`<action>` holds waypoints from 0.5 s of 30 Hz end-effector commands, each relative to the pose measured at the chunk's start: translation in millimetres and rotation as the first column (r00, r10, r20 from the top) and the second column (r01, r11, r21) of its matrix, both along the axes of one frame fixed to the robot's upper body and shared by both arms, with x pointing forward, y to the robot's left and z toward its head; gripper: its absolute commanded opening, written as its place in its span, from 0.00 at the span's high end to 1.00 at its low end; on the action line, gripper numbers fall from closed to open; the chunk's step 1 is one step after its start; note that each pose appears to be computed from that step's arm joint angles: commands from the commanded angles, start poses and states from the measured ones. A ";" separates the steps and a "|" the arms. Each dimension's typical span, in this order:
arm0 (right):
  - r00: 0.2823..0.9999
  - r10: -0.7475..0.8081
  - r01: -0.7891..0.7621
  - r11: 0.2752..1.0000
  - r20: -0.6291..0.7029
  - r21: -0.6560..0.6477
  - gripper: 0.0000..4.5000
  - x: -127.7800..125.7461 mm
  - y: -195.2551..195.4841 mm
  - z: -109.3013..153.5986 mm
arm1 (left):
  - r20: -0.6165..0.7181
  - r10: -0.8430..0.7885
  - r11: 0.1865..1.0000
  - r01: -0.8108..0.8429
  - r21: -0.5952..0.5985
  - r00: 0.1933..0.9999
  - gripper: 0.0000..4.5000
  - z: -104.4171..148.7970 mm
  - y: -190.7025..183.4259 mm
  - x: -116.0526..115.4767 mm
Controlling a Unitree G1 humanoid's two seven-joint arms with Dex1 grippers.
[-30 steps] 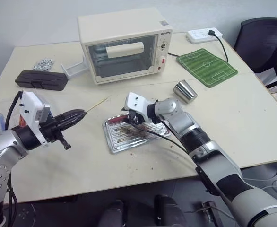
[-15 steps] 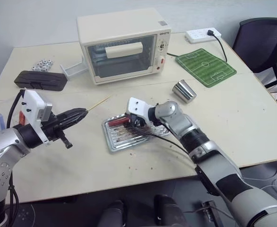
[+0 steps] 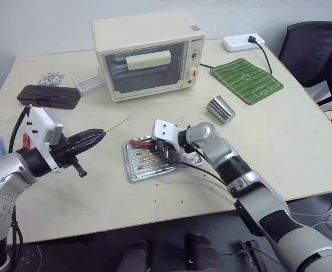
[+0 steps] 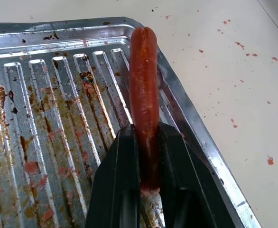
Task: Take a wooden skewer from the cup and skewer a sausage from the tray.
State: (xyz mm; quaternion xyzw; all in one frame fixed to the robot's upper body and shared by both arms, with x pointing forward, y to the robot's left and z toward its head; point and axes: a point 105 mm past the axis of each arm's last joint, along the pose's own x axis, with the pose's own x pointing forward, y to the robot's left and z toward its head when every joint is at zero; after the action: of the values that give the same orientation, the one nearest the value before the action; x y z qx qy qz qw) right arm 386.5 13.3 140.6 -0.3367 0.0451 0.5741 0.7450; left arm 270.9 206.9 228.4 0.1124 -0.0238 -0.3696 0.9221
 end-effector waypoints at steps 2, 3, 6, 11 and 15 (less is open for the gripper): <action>1.000 0.028 -0.028 0.998 0.002 0.057 0.96 -10.0 -11.4 27.1 | 0.025 -0.053 0.998 0.052 0.037 0.998 1.00 4.4 -6.8 -1.3; 0.999 0.032 -0.032 0.998 -0.001 0.060 0.96 -12.9 -15.5 31.2 | 0.021 -0.067 0.997 0.066 0.042 0.998 1.00 3.7 -8.7 -1.5; 0.998 0.057 -0.057 0.997 -0.006 0.058 0.96 -28.5 -44.6 55.7 | 0.004 -0.139 0.988 0.139 0.069 0.990 1.00 3.7 -16.3 -2.8; 0.995 0.097 -0.095 0.995 -0.034 0.035 0.96 -64.4 -94.8 95.3 | -0.051 -0.299 0.944 0.303 0.131 0.953 1.00 2.2 -31.6 -8.1; 0.993 0.114 -0.115 0.993 -0.019 -0.041 0.96 -86.4 -119.9 103.0 | -0.088 -0.412 0.891 0.421 0.170 0.907 1.00 1.9 -44.3 -13.7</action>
State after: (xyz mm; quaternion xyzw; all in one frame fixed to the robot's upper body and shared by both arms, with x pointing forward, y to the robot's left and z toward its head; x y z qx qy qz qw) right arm 313.6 -106.5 231.4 -0.3411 0.0644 0.6050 0.7166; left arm 261.4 166.6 223.5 0.1628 0.0205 -0.5417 0.8244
